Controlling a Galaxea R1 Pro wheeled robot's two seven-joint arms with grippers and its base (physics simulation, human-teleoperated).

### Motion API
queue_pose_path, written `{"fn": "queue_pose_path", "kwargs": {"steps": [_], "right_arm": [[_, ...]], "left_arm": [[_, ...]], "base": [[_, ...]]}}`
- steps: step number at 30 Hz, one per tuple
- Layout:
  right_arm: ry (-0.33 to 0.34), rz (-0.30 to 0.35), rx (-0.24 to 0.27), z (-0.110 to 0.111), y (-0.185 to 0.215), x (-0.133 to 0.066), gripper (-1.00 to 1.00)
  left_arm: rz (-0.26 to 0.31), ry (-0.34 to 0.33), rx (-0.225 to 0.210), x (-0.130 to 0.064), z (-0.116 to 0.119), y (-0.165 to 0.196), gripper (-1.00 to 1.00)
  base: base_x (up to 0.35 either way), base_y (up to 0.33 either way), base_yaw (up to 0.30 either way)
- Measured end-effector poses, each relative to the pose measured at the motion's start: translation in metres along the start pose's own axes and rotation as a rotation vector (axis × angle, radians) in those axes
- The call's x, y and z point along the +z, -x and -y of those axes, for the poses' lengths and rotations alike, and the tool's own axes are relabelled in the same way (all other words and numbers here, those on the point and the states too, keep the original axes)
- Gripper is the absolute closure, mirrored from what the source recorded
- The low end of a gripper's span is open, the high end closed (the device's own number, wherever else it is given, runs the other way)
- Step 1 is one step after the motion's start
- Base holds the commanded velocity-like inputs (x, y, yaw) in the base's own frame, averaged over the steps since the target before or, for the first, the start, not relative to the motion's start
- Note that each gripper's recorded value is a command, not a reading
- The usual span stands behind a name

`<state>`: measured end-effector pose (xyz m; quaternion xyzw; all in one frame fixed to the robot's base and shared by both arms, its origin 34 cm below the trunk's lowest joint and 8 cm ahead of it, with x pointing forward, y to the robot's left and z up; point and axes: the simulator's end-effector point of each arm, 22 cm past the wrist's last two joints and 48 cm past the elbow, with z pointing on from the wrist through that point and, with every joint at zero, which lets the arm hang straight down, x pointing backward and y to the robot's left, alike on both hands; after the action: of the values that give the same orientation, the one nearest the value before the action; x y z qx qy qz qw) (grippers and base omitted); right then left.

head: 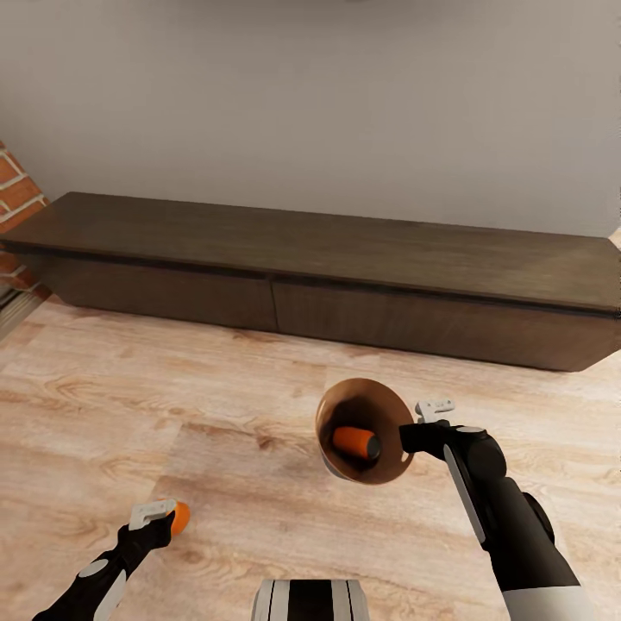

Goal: Put the three can of soda from the living room inside the tash can in the kitchen.

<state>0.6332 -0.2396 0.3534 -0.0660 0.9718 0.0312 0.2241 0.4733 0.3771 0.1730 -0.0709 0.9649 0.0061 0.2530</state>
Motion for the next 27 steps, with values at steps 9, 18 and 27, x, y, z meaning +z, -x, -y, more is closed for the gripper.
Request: {"fn": "queue_pose_path", "kwargs": {"steps": [9,18,27], "right_arm": [[-0.001,0.014,-0.001,0.000,0.019,-0.022,1.00],[-0.003,0.029,-0.002,0.000,0.038,-0.043,1.00],[-0.004,0.043,-0.003,0.000,0.056,-0.065,1.00]], "left_arm": [[0.014,-0.002,-0.001,-0.017,0.002,0.022,1.00],[0.028,-0.004,-0.001,-0.034,0.004,0.043,1.00],[0.043,-0.006,-0.002,-0.052,0.006,0.063,1.00]], "base": [[0.000,0.000,0.000],[0.000,0.000,0.000],[0.000,0.000,0.000]]}}
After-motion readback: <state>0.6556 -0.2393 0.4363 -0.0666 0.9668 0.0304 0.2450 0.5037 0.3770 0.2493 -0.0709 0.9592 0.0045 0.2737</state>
